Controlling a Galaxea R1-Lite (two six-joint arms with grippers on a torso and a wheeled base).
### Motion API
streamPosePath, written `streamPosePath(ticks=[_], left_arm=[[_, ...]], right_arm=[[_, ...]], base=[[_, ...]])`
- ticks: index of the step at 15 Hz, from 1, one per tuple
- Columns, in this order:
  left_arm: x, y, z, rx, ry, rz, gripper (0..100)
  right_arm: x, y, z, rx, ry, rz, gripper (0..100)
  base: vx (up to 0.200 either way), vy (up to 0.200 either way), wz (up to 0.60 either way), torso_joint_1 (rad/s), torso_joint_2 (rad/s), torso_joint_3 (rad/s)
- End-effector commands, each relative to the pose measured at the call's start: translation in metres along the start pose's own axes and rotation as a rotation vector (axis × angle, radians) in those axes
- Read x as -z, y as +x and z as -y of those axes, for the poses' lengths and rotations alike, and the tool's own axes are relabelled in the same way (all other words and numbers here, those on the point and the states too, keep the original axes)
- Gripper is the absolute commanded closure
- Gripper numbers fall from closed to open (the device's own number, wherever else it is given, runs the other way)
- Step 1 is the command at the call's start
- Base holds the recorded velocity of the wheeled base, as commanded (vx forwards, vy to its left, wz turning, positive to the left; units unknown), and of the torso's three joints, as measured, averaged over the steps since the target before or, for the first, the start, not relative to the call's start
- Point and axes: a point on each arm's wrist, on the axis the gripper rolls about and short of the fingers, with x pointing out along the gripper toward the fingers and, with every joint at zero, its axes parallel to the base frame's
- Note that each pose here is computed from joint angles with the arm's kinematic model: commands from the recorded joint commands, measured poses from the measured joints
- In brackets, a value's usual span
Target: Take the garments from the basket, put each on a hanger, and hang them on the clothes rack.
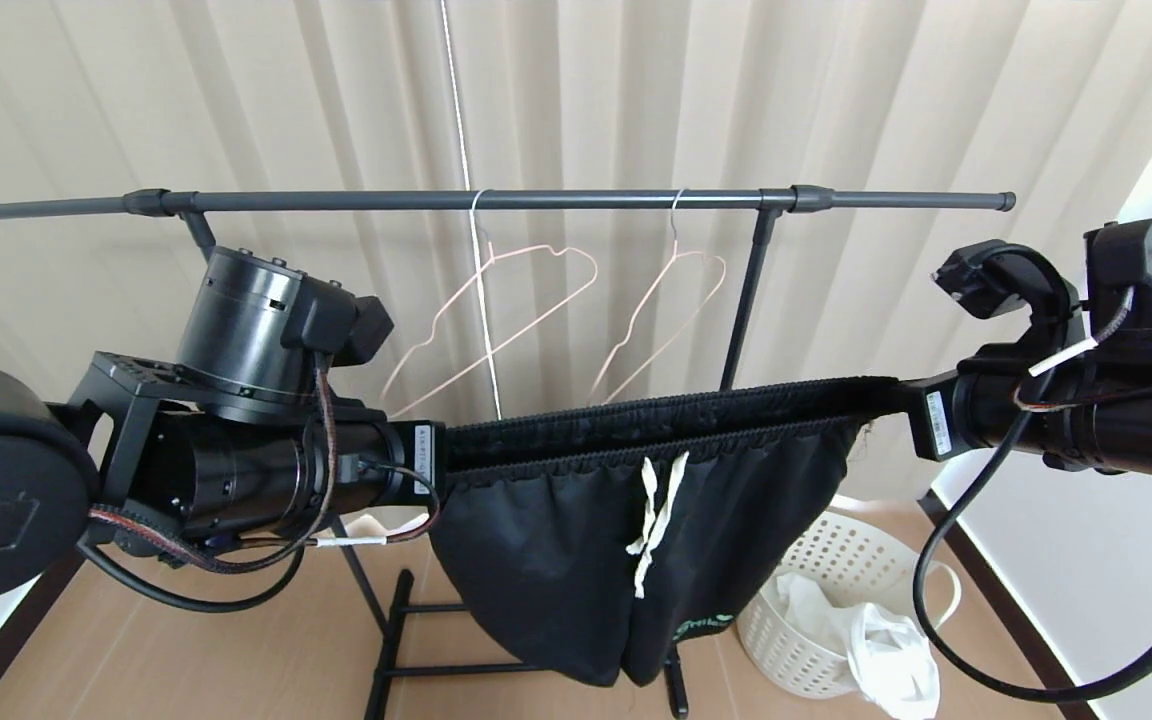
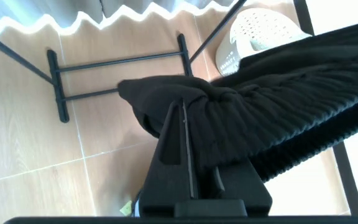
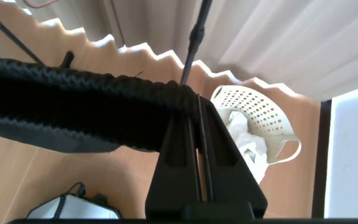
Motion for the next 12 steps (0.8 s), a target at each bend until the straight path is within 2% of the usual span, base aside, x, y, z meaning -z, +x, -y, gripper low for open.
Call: streamPosePath(ticks=[1,4,6,10,12], left_arm=[[-0.005,-0.003,0.0,0.003,0.002,0.02,100],[-0.017,0.005,0.007,0.017,0.022,0.044,100],[-0.034,0.019,0.015,0.03,0.017,0.068,100],[-0.076,0.06,0.039,0.06,0.04,0.151,100],[-0.09,0.073,0.046,0.073,0.048,0.19,100]], right_arm=[[-0.001,0.001,0.007,0.023,0.01,0.002,100],[0.001,0.0,0.006,0.017,0.005,-0.004,100],[0.004,-0.001,-0.003,-0.01,-0.029,-0.015,100],[0.016,-0.02,-0.021,-0.079,-0.136,-0.014,100],[0.027,-0.031,-0.032,-0.134,-0.229,-0.016,100]], base=[[0.0,0.0,0.0,0.0,0.0,0.0],[0.0,0.0,0.0,0.0,0.0,0.0],[0.0,0.0,0.0,0.0,0.0,0.0],[0.0,0.0,0.0,0.0,0.0,0.0],[0.0,0.0,0.0,0.0,0.0,0.0]])
